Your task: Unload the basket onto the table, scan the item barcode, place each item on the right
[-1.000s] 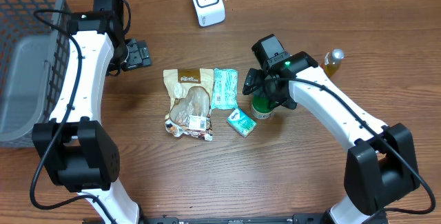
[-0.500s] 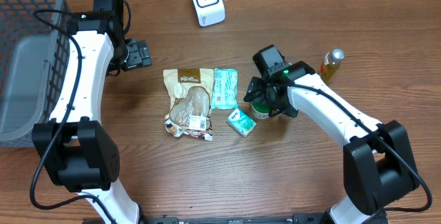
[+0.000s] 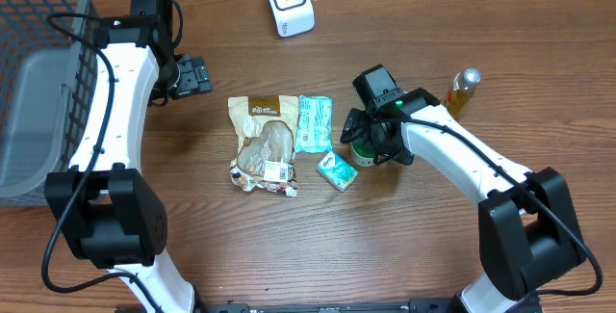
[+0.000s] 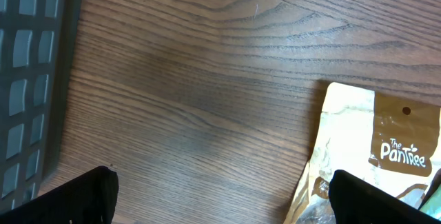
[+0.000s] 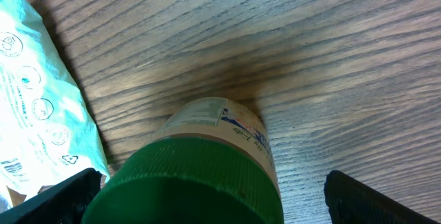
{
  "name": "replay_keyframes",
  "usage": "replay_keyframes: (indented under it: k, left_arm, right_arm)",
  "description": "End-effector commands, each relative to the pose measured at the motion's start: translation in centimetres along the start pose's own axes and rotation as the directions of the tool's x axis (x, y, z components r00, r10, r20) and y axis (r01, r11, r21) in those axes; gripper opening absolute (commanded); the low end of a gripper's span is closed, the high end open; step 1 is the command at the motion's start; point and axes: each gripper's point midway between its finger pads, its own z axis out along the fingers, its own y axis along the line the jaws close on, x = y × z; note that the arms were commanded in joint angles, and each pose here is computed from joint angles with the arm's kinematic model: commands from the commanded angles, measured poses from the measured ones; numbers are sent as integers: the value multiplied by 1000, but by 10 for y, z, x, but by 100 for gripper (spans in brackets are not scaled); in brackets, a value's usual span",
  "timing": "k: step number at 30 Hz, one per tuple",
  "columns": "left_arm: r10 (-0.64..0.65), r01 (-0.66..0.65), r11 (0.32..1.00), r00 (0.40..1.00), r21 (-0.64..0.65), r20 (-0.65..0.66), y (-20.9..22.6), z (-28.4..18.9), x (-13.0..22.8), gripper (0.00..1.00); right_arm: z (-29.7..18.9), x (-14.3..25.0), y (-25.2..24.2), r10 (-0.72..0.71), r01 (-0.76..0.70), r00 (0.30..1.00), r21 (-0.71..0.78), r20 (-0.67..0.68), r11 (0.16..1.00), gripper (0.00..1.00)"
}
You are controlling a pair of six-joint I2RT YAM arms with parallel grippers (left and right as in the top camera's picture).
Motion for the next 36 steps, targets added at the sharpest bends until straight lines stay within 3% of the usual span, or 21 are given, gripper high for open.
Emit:
replay_keyframes:
  k: [1,23,31,36]
  left_arm:
    - [5,-5,1000,999,-2,34,-1,-10,-6,100]
    - [5,-5,1000,999,-2,34,-1,-10,-6,99]
    - [4,-4,1000,999,-2,34,0,-10,-6,100]
    - [11,-11,1000,999,0,35,-3,-10,-5,99]
  right_arm:
    - [4,4,-2,1,-1,1000,2,-13,1000,100]
    - [4,9,-2,-8,8,999,1,-36,1000,99]
    - [10,15,-6,-32,33,998,7,-52,999,88]
    - [12,10,-15,-27,28,999,42,-25,999,61]
